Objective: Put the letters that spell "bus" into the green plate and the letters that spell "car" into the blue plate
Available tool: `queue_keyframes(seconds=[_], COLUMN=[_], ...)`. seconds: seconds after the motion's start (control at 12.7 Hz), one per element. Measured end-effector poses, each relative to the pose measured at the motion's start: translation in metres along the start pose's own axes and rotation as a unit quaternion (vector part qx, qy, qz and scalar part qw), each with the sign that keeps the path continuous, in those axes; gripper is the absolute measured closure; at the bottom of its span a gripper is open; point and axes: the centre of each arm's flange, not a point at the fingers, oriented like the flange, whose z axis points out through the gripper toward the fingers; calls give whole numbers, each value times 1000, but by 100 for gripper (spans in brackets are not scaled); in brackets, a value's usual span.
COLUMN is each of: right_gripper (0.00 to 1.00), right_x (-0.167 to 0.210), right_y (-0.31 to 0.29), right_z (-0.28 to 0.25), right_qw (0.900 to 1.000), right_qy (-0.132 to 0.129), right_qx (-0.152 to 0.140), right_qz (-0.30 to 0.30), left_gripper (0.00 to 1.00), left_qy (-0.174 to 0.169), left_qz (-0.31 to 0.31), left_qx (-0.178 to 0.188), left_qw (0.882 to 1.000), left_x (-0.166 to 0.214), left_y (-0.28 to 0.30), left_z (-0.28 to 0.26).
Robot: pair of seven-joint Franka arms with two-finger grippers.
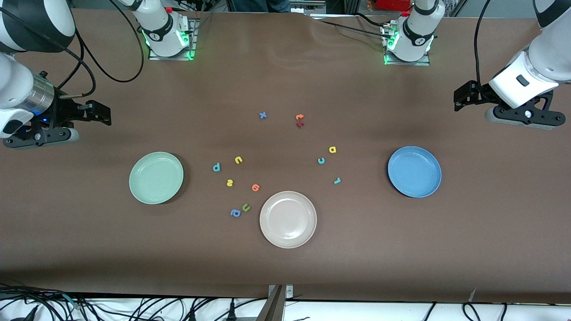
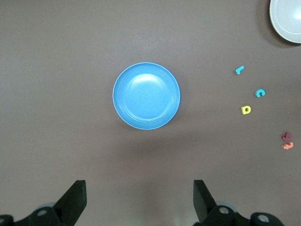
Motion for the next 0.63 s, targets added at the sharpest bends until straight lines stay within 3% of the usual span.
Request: queue_keyframes(seconds=[0.63], right_gripper=[0], right_x=[0], right_y=[0], right_z=[0], right_qw=[1000], right_qy=[0], right_qx=[0], right_qz=[0], left_gripper=[0], left_qy=[-2], left_qz=[3], left_qx=[-1], left_qw=[1000], left_x=[0], left_y=[3], left_z=[1])
